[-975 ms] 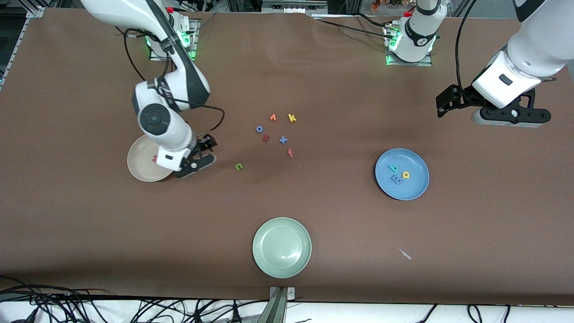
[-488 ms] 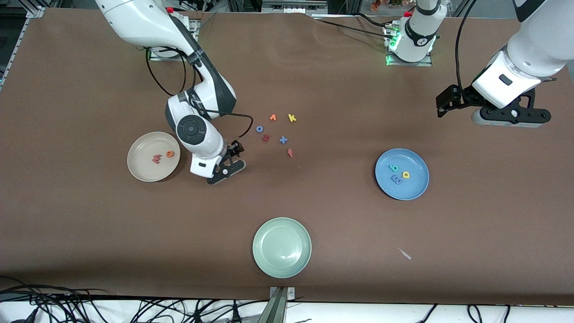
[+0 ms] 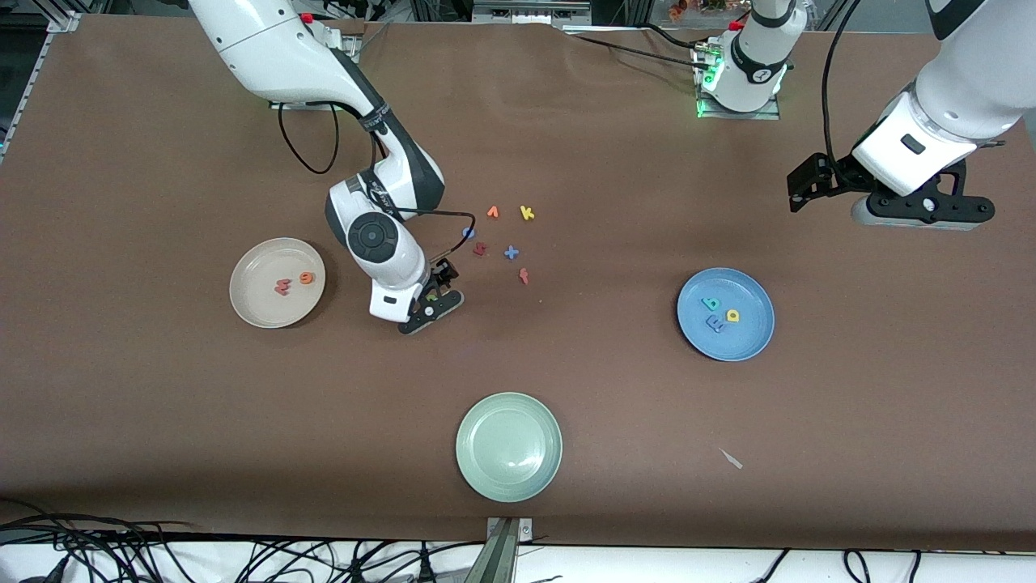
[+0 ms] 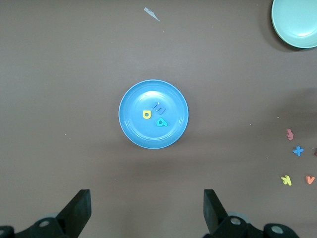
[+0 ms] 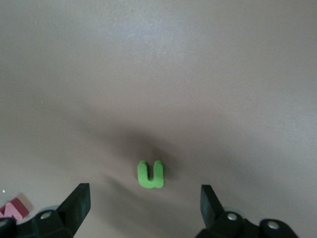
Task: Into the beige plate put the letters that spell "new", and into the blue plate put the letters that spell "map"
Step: 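Move the right gripper to the green u and close on it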
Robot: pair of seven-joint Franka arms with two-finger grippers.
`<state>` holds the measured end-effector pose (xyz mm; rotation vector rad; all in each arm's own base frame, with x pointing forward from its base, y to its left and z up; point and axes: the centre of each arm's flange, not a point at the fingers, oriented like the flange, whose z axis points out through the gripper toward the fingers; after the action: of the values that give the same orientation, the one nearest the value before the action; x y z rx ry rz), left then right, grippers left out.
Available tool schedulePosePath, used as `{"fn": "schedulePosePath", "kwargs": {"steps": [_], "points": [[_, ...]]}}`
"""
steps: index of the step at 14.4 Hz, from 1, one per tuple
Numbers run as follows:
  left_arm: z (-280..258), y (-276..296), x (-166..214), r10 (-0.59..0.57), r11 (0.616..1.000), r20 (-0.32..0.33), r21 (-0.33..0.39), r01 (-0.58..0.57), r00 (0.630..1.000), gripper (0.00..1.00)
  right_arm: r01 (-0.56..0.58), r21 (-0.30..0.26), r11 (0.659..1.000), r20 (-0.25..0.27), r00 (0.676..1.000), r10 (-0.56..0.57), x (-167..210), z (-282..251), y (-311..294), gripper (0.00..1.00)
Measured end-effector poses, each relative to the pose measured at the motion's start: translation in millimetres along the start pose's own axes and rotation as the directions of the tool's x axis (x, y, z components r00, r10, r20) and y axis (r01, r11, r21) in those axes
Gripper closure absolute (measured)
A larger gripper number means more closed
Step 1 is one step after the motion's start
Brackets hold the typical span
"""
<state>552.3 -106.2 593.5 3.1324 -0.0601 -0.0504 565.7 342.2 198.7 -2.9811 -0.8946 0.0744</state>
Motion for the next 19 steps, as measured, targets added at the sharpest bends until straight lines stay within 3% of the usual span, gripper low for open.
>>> {"fn": "schedulePosePath", "kwargs": {"steps": [6, 7, 11, 12, 19], "points": [[0.1, -1.2, 0.3, -0.002, 1.0, 0.0, 0.0, 0.002, 1.0, 0.0, 0.019, -0.006, 1.0, 0.003, 1.0, -0.019, -1.6, 20.9, -3.9, 0.12], [0.1, -1.1, 0.2, -0.002, 1.0, 0.0, 0.0, 0.002, 1.0, 0.0, 0.019, -0.006, 1.0, 0.005, 1.0, -0.019, -1.8, 22.4, -3.8, 0.19], [-0.2, -0.4, 0.1, -0.001, 1.0, 0.0, 0.0, 0.001, 1.0, 0.0, 0.023, -0.008, 1.0, 0.011, 1.0, -0.023, -3.6, 25.6, -3.4, 0.27], [-0.3, -0.4, 0.2, -0.001, 1.0, -0.001, 0.0, 0.001, 1.0, 0.0, 0.023, -0.01, 1.0, 0.01, 1.0, -0.022, -3.6, 25.0, -2.5, 0.35], [0.4, -1.0, 0.6, -0.002, 1.0, 0.001, 0.0, 0.002, 1.0, 0.0, 0.032, -0.014, 0.999, 0.007, 0.999, -0.032, -3.2, 23.5, -0.3, 0.54]]}}
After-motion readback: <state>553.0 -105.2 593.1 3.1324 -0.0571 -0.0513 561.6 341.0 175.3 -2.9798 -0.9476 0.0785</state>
